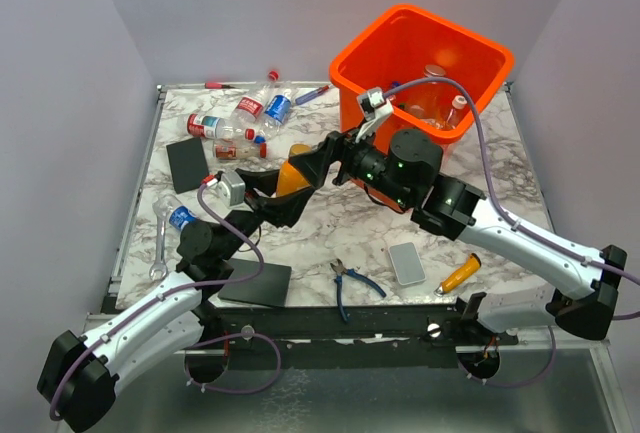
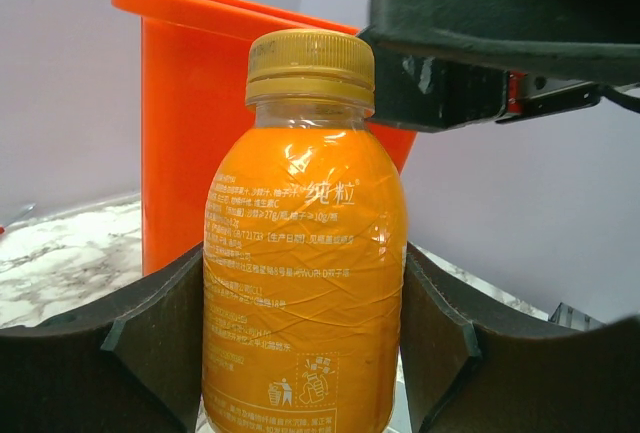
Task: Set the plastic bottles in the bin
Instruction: Pick up the plastic bottle at the center of the board.
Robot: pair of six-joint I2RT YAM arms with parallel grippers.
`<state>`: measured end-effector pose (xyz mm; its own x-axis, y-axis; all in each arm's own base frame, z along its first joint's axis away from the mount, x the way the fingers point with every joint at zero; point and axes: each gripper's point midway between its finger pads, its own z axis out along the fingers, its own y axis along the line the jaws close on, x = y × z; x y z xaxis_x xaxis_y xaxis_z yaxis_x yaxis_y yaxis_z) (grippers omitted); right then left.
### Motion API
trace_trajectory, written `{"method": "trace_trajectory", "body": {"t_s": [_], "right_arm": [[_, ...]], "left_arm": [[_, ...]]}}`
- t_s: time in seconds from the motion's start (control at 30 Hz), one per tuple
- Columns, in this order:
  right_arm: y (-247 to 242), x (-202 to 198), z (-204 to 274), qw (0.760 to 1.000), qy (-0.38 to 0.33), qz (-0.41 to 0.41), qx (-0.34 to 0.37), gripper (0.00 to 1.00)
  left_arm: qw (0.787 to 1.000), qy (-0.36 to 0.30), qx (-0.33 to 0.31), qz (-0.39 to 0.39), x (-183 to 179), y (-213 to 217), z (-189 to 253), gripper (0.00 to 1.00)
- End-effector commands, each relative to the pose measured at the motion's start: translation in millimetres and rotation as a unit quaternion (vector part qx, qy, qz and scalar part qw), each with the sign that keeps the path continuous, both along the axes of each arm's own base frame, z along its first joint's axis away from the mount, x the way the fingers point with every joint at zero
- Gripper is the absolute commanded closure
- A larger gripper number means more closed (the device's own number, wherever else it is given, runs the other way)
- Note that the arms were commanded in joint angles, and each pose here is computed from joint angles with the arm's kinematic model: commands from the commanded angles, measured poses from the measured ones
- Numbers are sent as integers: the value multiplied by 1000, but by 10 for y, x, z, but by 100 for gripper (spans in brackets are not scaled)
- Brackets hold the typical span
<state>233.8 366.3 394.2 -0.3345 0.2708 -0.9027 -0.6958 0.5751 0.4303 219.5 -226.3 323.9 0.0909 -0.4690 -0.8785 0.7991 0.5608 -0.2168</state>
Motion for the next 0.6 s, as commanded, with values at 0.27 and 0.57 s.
{"method": "trace_trajectory", "body": {"t_s": [0.27, 0.57], "right_arm": [[200, 10, -164, 999, 40, 16, -22, 38], [251, -9, -222, 998, 47, 27, -24, 78]], "left_arm": [[999, -28, -12, -13, -95, 0, 97, 78], [999, -24, -20, -8, -91, 27, 110, 73]]}}
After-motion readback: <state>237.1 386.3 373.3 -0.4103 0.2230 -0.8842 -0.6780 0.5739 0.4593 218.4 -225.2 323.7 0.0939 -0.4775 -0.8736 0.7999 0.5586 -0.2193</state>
